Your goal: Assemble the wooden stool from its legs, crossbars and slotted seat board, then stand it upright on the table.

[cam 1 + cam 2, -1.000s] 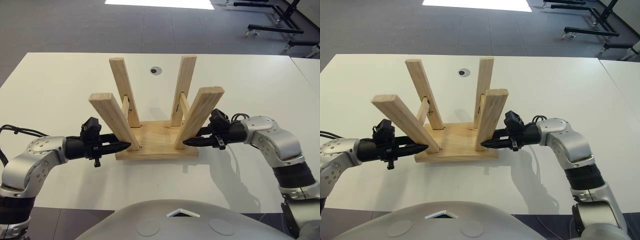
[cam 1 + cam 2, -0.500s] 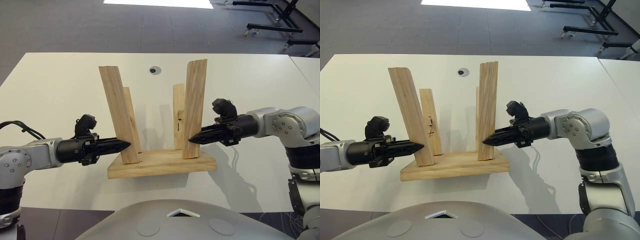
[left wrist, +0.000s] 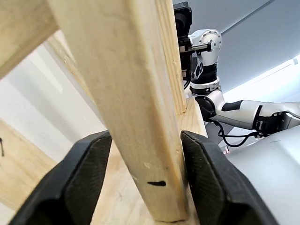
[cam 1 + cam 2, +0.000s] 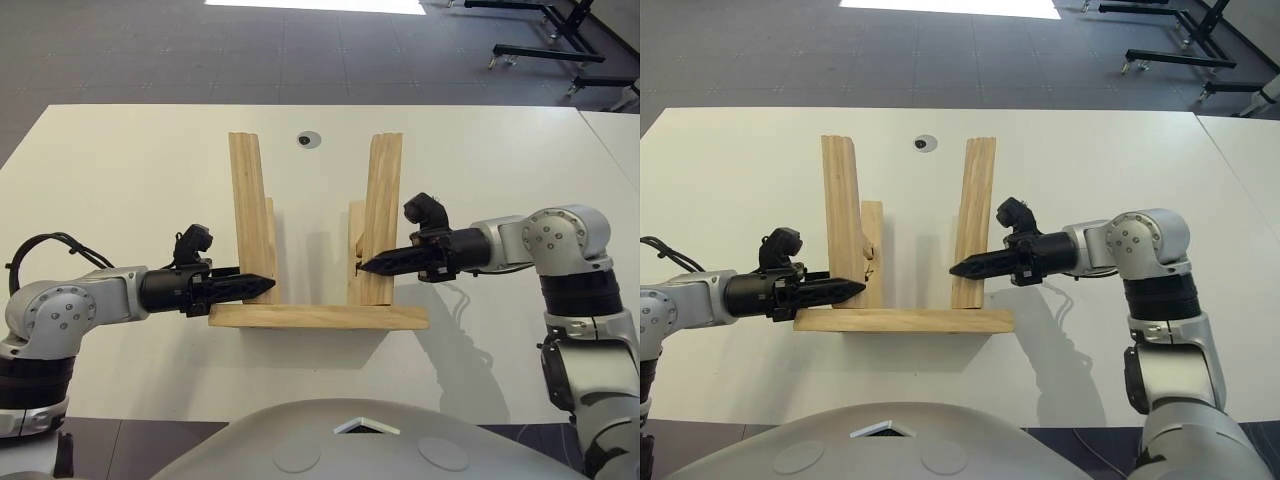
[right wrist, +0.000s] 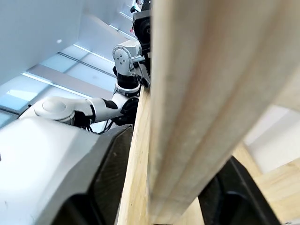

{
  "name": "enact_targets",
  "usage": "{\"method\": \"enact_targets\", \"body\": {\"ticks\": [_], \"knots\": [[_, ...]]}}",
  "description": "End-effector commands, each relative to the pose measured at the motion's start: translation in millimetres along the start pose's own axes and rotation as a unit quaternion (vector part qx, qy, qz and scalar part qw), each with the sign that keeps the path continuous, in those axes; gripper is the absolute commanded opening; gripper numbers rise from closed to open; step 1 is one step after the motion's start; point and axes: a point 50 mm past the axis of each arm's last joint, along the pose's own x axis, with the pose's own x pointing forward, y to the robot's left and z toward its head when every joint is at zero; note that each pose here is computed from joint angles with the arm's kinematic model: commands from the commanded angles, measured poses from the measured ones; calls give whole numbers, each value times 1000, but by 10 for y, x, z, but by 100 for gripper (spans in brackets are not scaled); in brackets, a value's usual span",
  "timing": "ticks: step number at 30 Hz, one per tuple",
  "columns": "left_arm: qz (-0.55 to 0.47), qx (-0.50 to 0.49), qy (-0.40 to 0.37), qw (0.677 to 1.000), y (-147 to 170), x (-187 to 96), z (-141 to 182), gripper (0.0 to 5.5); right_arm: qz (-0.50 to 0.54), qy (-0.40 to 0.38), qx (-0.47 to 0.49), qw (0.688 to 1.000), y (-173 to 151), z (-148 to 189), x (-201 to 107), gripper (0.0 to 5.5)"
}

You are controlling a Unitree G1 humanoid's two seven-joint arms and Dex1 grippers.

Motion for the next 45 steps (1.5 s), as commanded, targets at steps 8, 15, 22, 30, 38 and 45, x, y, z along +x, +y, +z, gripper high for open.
{"method": "enact_targets", "body": {"ticks": [8,15,22,30,38,45], "knots": [[67,101,-50,991,63,-455,337,418,-62,-35,-47,996,-10,-17,-390,398],[69,166,-135,974,-115,-659,361,418,-94,-58,-189,976,-2,4,-412,436],[338,375,22,863,100,-1496,-42,418,-206,11,-371,905,-239,-300,-582,436],[227,553,129,791,191,-1045,-636,361,-184,137,-499,836,-256,-885,-472,441],[206,633,125,735,277,-880,-510,307,-196,95,-512,831,-354,-874,-350,441],[167,596,58,783,260,-609,-409,307,-188,83,-504,839,-361,-829,-297,441]]}}
